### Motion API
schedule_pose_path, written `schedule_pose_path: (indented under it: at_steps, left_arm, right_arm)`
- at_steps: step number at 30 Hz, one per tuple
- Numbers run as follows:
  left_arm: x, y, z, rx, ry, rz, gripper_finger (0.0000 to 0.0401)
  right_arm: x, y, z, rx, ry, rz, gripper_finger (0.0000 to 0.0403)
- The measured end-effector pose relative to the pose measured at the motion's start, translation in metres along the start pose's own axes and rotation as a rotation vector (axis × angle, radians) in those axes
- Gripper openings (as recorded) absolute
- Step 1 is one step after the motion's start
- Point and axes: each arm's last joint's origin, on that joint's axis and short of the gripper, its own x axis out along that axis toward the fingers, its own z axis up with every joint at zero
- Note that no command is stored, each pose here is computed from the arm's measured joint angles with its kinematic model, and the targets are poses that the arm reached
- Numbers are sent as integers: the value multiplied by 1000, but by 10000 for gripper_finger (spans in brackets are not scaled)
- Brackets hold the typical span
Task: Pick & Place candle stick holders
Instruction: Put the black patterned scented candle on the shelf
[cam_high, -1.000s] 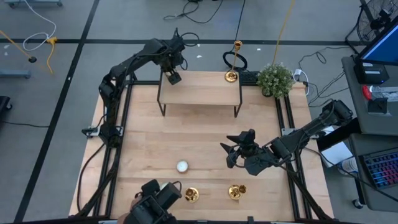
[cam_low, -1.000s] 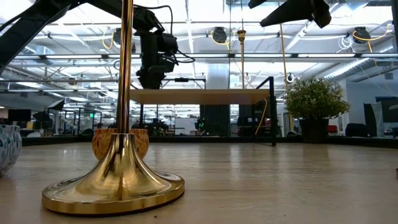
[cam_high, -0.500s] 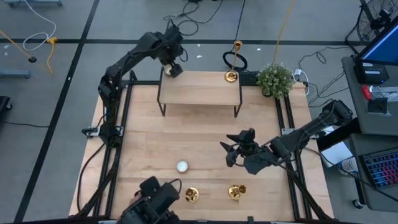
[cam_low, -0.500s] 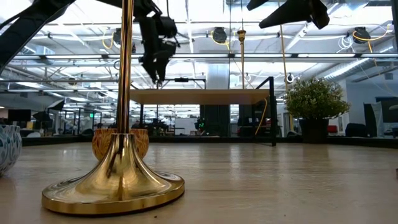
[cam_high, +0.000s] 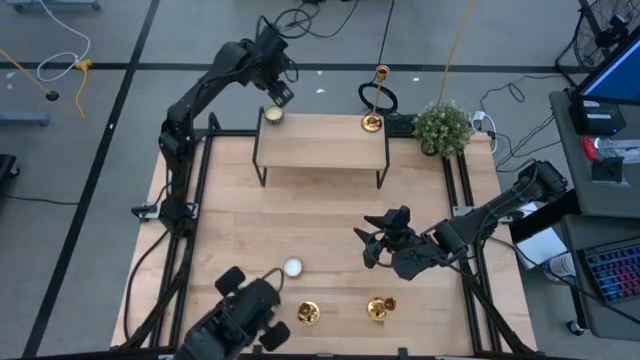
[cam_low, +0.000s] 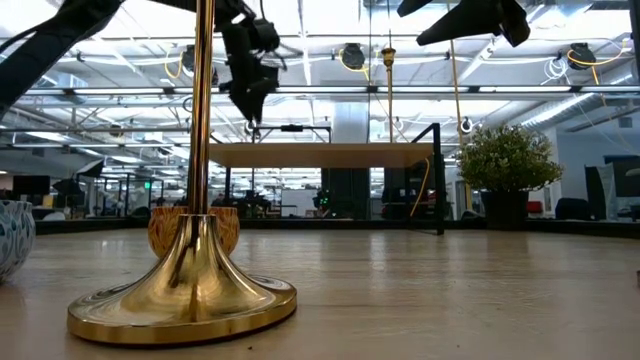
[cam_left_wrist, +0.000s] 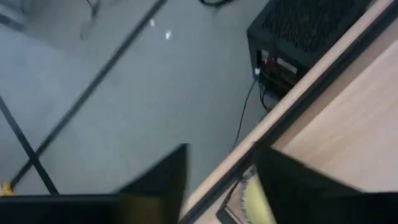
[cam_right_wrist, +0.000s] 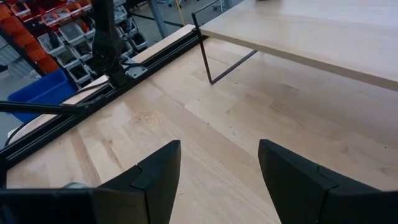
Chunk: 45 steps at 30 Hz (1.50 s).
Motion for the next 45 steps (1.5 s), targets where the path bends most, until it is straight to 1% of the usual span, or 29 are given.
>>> schedule_pose_path:
  at_steps: [2,3,4,7,11,13,17,21,28,32,34,38,40,45]
  left_arm:
    - [11,7,-3,-26,35,-45,58]
    - [15,10,-5,-49,54,-72,30]
    - [19,14,-7,-80,71,-89,19]
    - [30,21,-12,-156,119,-123,6]
    - [34,29,-16,-257,142,-206,3]
    - [35,31,-16,-285,137,-205,3]
    - [35,34,-16,-301,128,-206,2]
    - [35,35,-15,-283,115,-211,2]
    - [35,31,-15,-233,112,-251,1]
    - [35,31,-15,-224,113,-253,1]
    - [38,28,-14,-220,122,-266,1]
    - [56,21,-18,-197,207,-291,1]
    - [62,15,-17,-177,222,-286,1]
    - [61,7,-11,-138,182,-266,0]
  right_arm:
    - [0,0,0,1,-1,-2,212]
    - [0,0,0,2,-1,-2,212]
    - [1,0,0,3,-1,-3,212]
    - [1,-1,1,5,-2,-6,212]
    - [4,-2,2,9,-4,-14,212]
    - [5,-3,3,12,-1,-16,212]
    - [9,-4,5,12,20,-9,212]
    - [10,-4,6,17,20,-3,212]
    - [10,-3,7,10,18,0,212]
    - [10,-3,7,8,18,0,212]
    - [10,-3,7,-2,18,1,212]
    - [10,-3,7,-7,16,4,212]
    - [10,-3,7,-10,16,4,212]
    - [10,-3,7,-11,17,4,212]
